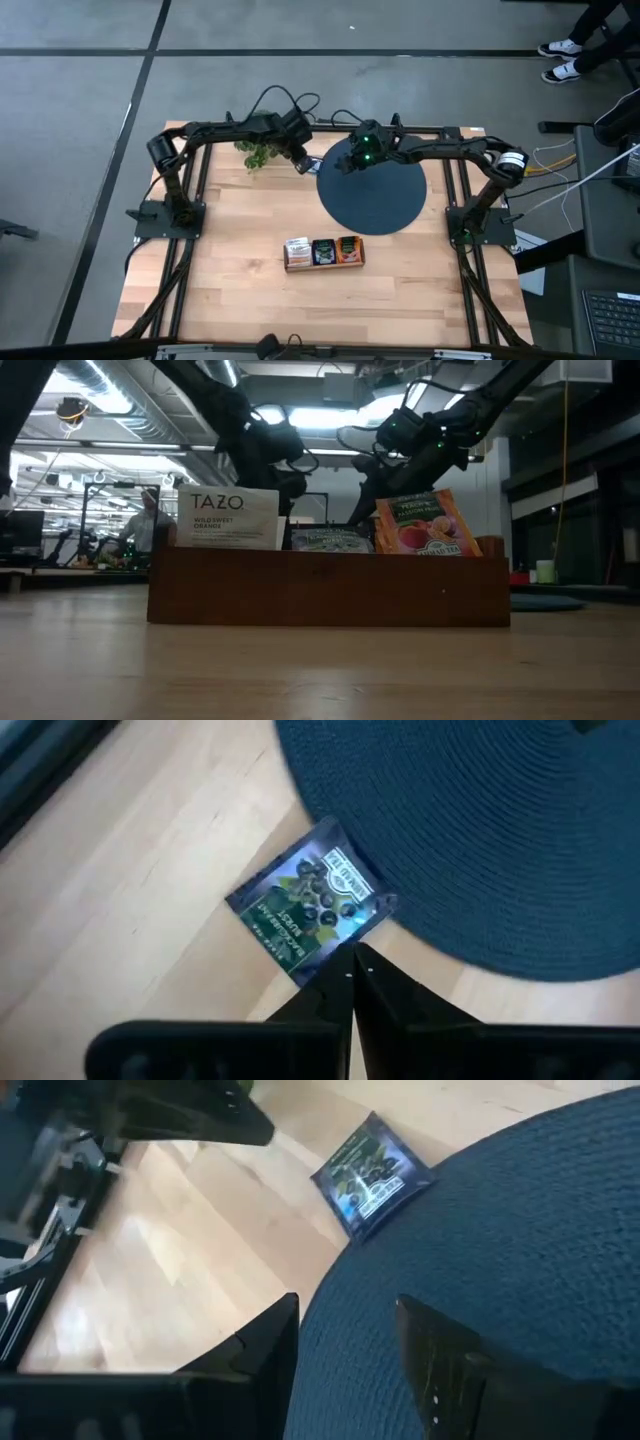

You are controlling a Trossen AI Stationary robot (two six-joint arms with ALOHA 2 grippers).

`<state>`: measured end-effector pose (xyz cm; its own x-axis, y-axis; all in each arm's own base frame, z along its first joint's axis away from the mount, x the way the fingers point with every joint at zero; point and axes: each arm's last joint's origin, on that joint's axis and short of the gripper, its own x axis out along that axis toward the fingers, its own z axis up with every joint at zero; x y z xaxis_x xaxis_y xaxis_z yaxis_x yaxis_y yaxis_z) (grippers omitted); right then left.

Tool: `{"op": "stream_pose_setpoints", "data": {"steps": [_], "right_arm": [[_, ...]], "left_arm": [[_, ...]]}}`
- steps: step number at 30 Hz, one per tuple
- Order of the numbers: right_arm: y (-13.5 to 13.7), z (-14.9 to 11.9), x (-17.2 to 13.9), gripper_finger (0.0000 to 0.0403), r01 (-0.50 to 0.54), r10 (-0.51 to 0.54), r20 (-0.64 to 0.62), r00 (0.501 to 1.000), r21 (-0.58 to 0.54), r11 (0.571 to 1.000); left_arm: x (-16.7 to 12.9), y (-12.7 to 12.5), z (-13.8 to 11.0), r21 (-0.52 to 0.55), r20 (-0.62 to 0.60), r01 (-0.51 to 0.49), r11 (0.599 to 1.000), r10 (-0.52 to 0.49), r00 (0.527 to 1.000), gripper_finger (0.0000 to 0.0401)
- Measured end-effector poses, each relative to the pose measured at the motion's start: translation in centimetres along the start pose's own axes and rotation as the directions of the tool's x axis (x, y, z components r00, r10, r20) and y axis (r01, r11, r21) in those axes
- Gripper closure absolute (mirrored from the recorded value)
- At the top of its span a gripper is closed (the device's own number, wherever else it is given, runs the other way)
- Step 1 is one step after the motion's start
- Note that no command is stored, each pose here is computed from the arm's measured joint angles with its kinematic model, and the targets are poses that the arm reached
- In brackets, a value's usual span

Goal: Pick & Place Tea
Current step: Put the purple tea bag into the middle section of the wooden organizer

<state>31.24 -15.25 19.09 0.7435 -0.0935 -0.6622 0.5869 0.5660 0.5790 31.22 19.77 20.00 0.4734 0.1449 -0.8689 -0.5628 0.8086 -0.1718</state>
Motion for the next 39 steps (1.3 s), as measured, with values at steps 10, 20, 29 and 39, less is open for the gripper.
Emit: {"op": "stream_pose_setpoints", "data": {"steps": [10,20,29,39], "right_arm": [[-0.2,1.9,2.0,0.0235,0.013,-0.013,-0.005,1.0,0.023,1.0],[-1.4,4.4,3.8,0.0235,-0.01,0.014,-0.051,0.999,0.088,0.996],[-3.2,3.3,6.1,0.0235,0.006,0.024,-0.157,0.987,0.189,0.982],[-4.3,3.4,6.7,0.024,0.025,0.02,-0.165,0.986,0.266,0.964]], "left_arm": [[4.5,1.0,-0.9,-0.054,-0.09,-0.009,0.998,0.005,0.996,0.0399],[6.5,1.5,-1.4,-0.08,-0.126,-0.016,0.997,0.006,0.992,0.0399],[6.7,1.7,-1.5,-0.074,-0.133,-0.014,0.997,0.004,0.991,0.0399],[6.9,0.8,-1.8,-0.031,-0.16,0.098,0.995,-0.102,0.982,0.0399]]}}
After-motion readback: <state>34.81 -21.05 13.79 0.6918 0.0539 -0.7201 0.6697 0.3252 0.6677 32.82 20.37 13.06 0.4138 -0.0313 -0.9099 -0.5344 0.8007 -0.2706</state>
